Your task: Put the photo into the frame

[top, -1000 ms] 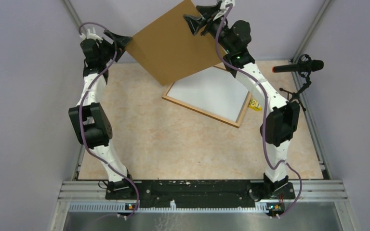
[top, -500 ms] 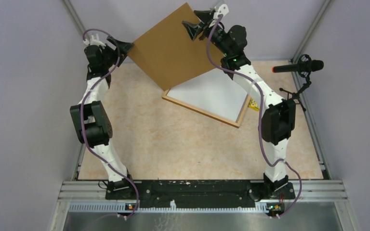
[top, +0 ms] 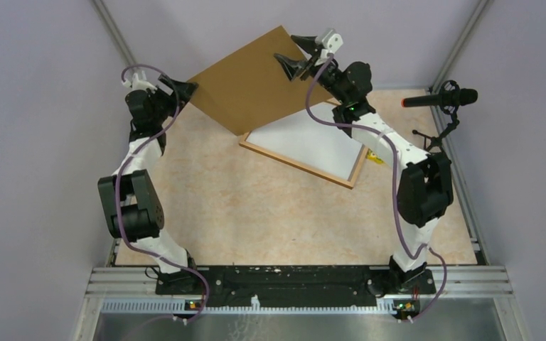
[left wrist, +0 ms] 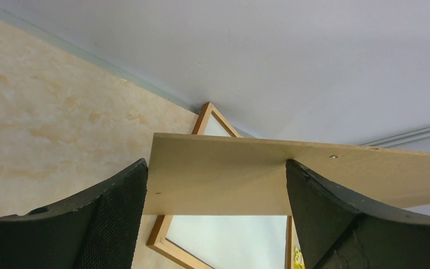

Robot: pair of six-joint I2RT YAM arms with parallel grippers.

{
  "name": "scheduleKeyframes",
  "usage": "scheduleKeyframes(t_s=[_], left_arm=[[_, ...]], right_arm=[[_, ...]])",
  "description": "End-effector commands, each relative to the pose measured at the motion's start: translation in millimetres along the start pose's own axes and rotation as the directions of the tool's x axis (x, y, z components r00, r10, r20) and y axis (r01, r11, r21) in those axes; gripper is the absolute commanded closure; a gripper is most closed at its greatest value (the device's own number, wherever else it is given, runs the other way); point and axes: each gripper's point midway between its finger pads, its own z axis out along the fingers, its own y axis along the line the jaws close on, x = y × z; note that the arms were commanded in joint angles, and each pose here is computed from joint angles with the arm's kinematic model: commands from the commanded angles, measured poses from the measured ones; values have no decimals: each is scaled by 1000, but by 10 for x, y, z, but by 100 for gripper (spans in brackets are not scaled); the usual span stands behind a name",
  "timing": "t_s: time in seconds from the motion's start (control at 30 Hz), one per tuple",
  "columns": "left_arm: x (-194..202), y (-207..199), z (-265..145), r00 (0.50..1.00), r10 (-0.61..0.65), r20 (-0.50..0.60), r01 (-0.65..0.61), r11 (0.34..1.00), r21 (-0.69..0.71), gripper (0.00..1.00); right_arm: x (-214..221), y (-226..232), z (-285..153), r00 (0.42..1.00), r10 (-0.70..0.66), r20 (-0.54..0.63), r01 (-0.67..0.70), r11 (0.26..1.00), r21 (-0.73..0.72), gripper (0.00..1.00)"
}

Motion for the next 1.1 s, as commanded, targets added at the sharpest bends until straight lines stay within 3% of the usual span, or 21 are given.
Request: scheduleKeyframes(t_s=[0.0, 0.27, 0.5, 0.83, 1.07], left_arm=[[299, -1138, -435, 992, 73, -102, -36, 943, 330, 8], [541, -1085, -854, 991, 74, -110, -41, 959, 280, 6], [803, -953, -1254, 989, 85, -121, -59, 976, 209, 1], [1235, -796, -1618, 982, 42, -185, -5, 980, 198, 1], [1499, -608, -1809, 976, 19, -216, 14, 988, 152, 1]], right_arm=[[747, 1004, -263, 964, 125, -233, -193, 936, -295, 36], [865, 1250, -655, 957, 40, -287, -127, 947, -294, 35], [830, 1278, -1093, 955, 44, -294, -93, 983, -156, 26], [870, 1416, -1779, 952, 175, -250, -160, 984, 78, 21], [1056, 1610, -2235, 917, 294, -270, -262, 954, 148, 18]])
